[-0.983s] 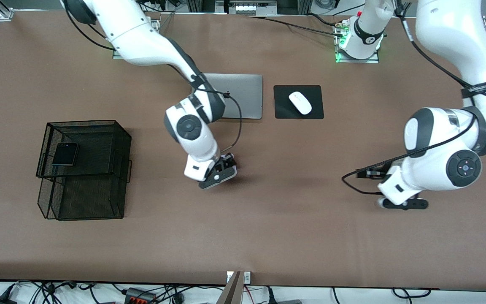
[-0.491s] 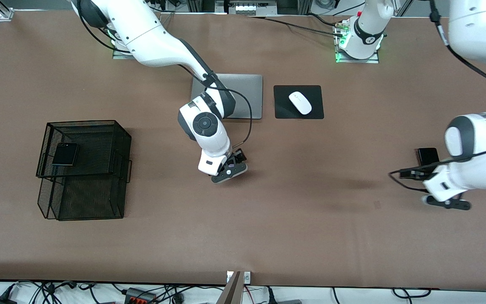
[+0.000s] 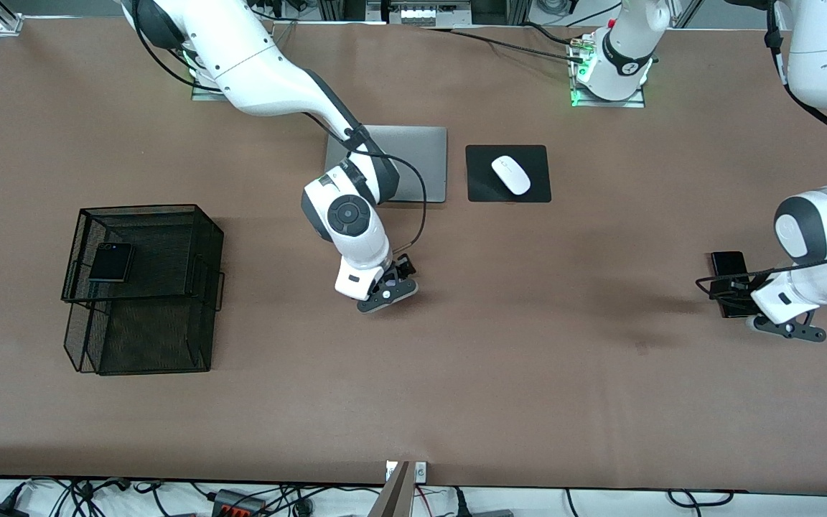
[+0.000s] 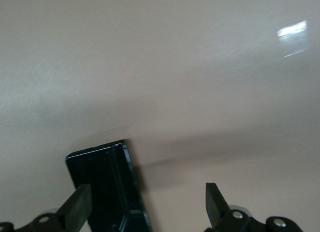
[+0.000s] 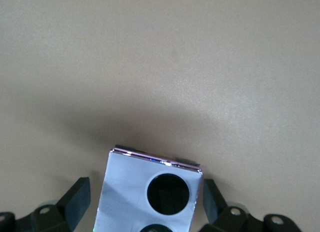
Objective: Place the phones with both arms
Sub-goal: 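Grasp the tall black smartphone with the left gripper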
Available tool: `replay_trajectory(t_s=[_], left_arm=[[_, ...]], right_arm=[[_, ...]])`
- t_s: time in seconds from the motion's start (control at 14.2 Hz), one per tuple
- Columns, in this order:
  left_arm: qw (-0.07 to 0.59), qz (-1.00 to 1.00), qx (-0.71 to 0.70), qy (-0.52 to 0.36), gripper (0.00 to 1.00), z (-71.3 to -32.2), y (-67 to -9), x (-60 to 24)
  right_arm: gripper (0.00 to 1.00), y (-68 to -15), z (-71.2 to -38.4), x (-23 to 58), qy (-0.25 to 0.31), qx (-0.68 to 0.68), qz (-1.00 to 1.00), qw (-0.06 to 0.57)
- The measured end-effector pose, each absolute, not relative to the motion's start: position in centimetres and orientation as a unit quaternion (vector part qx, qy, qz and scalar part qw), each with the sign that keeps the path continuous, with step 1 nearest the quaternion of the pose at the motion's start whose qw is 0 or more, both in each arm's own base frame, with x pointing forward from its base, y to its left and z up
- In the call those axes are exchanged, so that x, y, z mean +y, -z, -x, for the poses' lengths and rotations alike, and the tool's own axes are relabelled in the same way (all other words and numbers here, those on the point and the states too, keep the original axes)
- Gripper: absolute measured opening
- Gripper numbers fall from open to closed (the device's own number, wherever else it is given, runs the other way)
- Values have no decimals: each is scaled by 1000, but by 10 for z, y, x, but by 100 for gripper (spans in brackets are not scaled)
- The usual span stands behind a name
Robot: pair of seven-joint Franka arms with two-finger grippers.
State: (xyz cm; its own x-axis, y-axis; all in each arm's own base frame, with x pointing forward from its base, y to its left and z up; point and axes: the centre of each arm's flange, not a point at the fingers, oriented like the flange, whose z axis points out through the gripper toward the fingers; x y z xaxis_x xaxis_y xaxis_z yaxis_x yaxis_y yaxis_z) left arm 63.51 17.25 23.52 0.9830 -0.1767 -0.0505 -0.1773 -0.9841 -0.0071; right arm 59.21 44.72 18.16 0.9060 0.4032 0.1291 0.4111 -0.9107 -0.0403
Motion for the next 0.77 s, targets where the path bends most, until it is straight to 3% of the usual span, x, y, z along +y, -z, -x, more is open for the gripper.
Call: replay_trajectory(t_s=[0.77], left_arm=[[-19, 1000, 15, -14, 100, -592, -199, 222]], right_arm=[[100, -166, -588, 444, 37, -168, 985, 25]])
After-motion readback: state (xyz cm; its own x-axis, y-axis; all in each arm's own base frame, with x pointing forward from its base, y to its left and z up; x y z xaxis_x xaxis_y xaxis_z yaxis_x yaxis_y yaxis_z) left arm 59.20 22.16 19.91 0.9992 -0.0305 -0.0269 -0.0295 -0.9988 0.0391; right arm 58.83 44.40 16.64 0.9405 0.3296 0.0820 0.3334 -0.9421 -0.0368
